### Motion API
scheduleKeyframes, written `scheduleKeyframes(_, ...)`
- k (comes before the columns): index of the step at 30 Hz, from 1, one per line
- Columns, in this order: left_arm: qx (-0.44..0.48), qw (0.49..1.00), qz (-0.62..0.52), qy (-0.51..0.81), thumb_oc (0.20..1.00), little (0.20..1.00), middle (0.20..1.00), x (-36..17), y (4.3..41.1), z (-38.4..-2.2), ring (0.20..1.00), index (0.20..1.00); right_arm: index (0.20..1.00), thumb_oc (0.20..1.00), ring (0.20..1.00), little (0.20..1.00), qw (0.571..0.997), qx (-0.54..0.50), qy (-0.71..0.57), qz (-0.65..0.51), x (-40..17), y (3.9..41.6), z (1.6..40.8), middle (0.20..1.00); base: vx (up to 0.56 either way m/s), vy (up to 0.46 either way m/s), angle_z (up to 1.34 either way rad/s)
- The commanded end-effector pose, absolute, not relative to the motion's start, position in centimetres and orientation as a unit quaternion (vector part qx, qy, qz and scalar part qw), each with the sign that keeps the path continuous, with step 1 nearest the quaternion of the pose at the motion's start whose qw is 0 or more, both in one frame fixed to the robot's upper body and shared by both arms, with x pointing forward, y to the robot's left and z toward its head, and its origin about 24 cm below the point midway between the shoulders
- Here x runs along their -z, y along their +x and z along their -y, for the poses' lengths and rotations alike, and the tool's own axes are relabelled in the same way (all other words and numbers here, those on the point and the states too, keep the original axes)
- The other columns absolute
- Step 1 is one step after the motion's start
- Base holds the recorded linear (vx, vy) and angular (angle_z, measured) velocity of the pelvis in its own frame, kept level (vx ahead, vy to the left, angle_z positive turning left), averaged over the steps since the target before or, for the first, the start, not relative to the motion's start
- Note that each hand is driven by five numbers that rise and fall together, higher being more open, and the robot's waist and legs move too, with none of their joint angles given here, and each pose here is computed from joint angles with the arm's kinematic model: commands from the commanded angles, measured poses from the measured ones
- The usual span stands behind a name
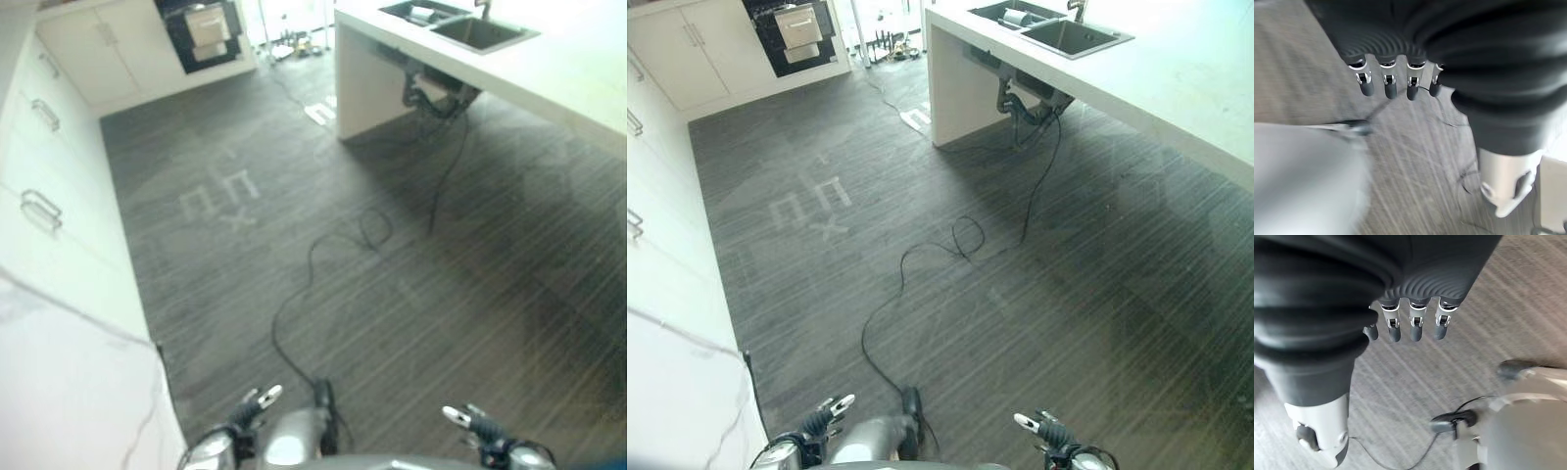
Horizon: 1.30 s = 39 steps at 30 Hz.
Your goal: Place the dishes in the dishwasher.
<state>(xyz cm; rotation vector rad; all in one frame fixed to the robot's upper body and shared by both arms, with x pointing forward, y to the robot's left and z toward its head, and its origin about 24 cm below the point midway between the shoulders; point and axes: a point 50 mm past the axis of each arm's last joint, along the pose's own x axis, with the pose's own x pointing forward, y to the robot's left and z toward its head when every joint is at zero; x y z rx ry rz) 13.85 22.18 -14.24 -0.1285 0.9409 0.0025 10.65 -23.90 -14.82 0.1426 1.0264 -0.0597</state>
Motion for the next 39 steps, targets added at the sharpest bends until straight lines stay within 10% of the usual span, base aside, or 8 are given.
scheduleKeyframes(1,0.042,0.915,-0.401,-0.01,1.0,1.0,1.0,12.7,16.8,-22.0,1.0,1.0,1.0,1.0,1.0,1.0,0.905,0.043,0.063,-0.419,13.3,13.4,24.7,1.0,0.22,0.262,0.55)
scheduleKeyframes(21,0.118,0.921,-0.367,-0.053,1.0,1.0,1.0,12.1,17.0,-19.1,1.0,1.0,1.0,1.0,1.0,1.0,0.932,-0.008,-0.019,-0.361,11.1,16.8,25.4,1.0,0.46,-0.289,0.1)
scheduleKeyframes(39,0.066,0.931,-0.359,-0.011,1.0,1.0,1.0,11.3,17.9,-22.5,1.0,1.0,1.0,1.0,1.0,1.0,0.921,0.011,0.004,-0.389,12.6,14.7,24.6,1.0,0.33,0.248,-0.66)
